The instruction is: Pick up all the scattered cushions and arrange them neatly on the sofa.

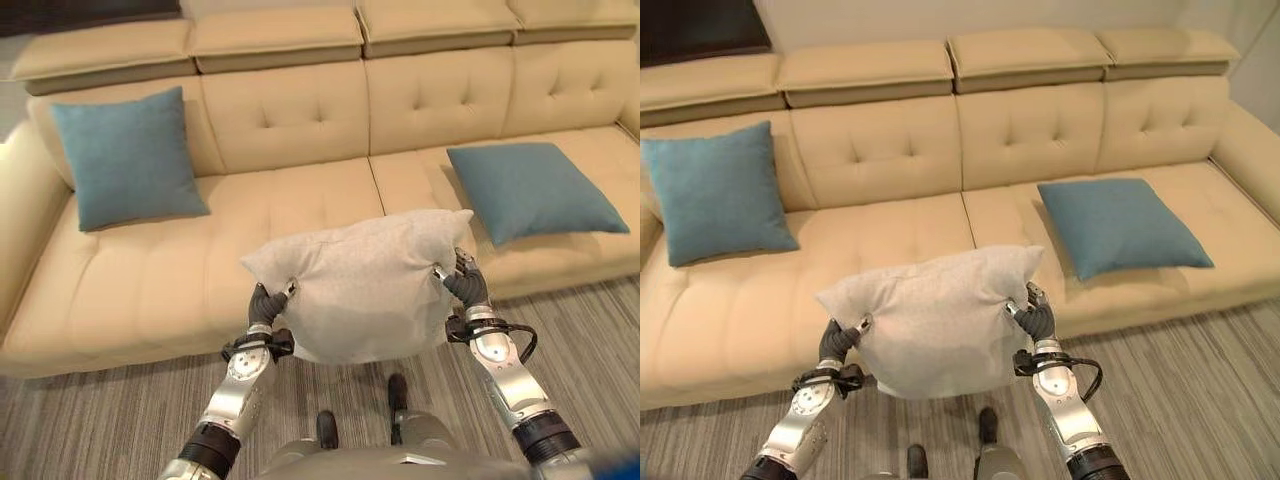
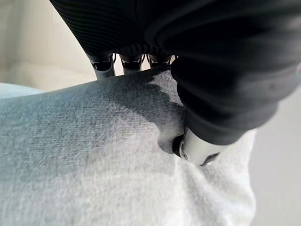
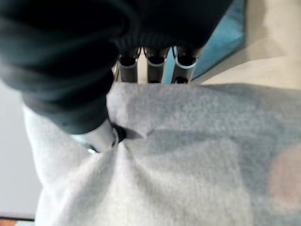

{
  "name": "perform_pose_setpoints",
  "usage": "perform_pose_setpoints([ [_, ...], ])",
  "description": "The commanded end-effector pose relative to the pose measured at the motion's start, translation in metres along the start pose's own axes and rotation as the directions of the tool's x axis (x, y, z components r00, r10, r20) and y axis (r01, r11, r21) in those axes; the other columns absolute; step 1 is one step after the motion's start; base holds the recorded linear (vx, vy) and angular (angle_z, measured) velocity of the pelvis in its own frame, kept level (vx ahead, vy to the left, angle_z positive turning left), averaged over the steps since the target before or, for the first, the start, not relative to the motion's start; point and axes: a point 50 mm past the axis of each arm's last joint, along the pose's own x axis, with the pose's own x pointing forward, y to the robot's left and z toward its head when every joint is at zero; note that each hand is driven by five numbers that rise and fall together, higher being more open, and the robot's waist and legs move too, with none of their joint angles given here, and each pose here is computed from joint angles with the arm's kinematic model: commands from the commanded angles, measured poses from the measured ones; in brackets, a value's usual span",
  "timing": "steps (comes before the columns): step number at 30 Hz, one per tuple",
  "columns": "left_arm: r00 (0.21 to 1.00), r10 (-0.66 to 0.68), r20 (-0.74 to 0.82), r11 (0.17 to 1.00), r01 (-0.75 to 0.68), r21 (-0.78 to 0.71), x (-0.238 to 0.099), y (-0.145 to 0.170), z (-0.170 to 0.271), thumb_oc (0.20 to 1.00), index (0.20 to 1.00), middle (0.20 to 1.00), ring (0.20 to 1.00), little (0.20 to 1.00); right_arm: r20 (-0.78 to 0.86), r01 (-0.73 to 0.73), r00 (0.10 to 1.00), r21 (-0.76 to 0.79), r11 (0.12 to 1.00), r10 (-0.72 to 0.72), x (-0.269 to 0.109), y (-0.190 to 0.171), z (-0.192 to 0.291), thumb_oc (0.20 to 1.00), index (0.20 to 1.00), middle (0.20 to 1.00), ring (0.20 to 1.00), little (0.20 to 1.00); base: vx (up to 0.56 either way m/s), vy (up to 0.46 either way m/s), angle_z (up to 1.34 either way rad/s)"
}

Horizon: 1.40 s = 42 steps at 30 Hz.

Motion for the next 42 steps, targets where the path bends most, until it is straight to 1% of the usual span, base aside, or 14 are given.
perform_pose_setpoints([
  [1,0.954,-0.203,0.22,0.977,0.212,-0.015,0.008,-0.041,0.045,0.2,0.2,0.2,0.2,0.2,0.261,0.014,0.965,0.05,0.999,-0.027,0.009,-0.008,0.049,0.2,0.2,0.2,0.2,0.2,0.12,-0.13,0.6],
  [5,0.955,-0.219,0.202,0.975,0.224,-0.002,0.006,-0.042,0.042,0.2,0.2,0.2,0.2,0.2,0.236,0.015,0.971,0.045,0.999,-0.025,0.008,-0.012,0.044,0.2,0.2,0.2,0.2,0.2,0.12,-0.069,0.2],
  [10,0.963,-0.197,0.185,0.98,0.201,0.001,0.005,-0.038,0.039,0.2,0.2,0.2,0.2,0.2,0.219,0.029,0.975,0.068,0.997,-0.043,0.008,-0.011,0.042,0.2,0.2,0.2,0.2,0.2,0.19,0.036,-0.05],
  [14,0.962,-0.202,0.185,0.978,0.206,-0.006,0.002,-0.037,0.038,0.2,0.2,0.2,0.2,0.2,0.244,0.013,0.969,0.066,0.998,-0.029,0.006,-0.008,0.048,0.2,0.2,0.2,0.2,0.2,0.26,0.13,-0.33],
  [16,0.958,-0.196,0.208,0.98,0.199,0.008,0.003,-0.034,0.044,0.2,0.2,0.2,0.2,0.2,0.295,-0.026,0.955,0.068,0.997,0.004,0.009,0.0,0.061,0.2,0.2,0.2,0.2,0.2,0.37,0.338,-0.43],
  [19,0.953,-0.185,0.238,0.983,0.184,0.029,0.004,-0.028,0.051,0.2,0.2,0.2,0.2,0.2,0.327,-0.055,0.945,0.081,0.995,0.025,0.012,0.009,0.07,0.2,0.2,0.2,0.2,0.2,0.17,0.239,-0.51],
  [24,0.95,-0.194,0.243,0.981,0.194,0.023,0.004,-0.028,0.051,0.2,0.2,0.2,0.2,0.2,0.326,-0.063,0.945,0.069,0.996,0.037,0.013,0.01,0.069,0.2,0.2,0.2,0.2,0.2,0.13,0.049,-0.03],
  [31,0.938,-0.225,0.263,0.974,0.227,0.022,0.006,-0.037,0.056,0.2,0.2,0.2,0.2,0.2,0.326,-0.023,0.945,0.057,0.998,0.003,0.015,0.002,0.068,0.2,0.2,0.2,0.2,0.2,0.11,-0.107,0.28],
  [34,0.939,-0.233,0.253,0.971,0.237,0.014,0.005,-0.038,0.053,0.2,0.2,0.2,0.2,0.2,0.303,0.002,0.953,0.044,0.999,-0.016,0.012,-0.007,0.061,0.2,0.2,0.2,0.2,0.2,0.1,-0.205,0.34],
  [35,0.934,-0.241,0.263,0.969,0.246,0.011,0.007,-0.043,0.057,0.2,0.2,0.2,0.2,0.2,0.286,0.023,0.958,0.025,0.999,-0.029,0.01,-0.015,0.056,0.2,0.2,0.2,0.2,0.2,0.07,-0.2,0.77],
  [42,0.929,-0.226,0.294,0.973,0.229,0.024,0.01,-0.043,0.066,0.2,0.2,0.2,0.2,0.2,0.251,0.05,0.967,0.016,0.999,-0.053,0.01,-0.022,0.049,0.2,0.2,0.2,0.2,0.2,0.07,0.011,0.26],
])
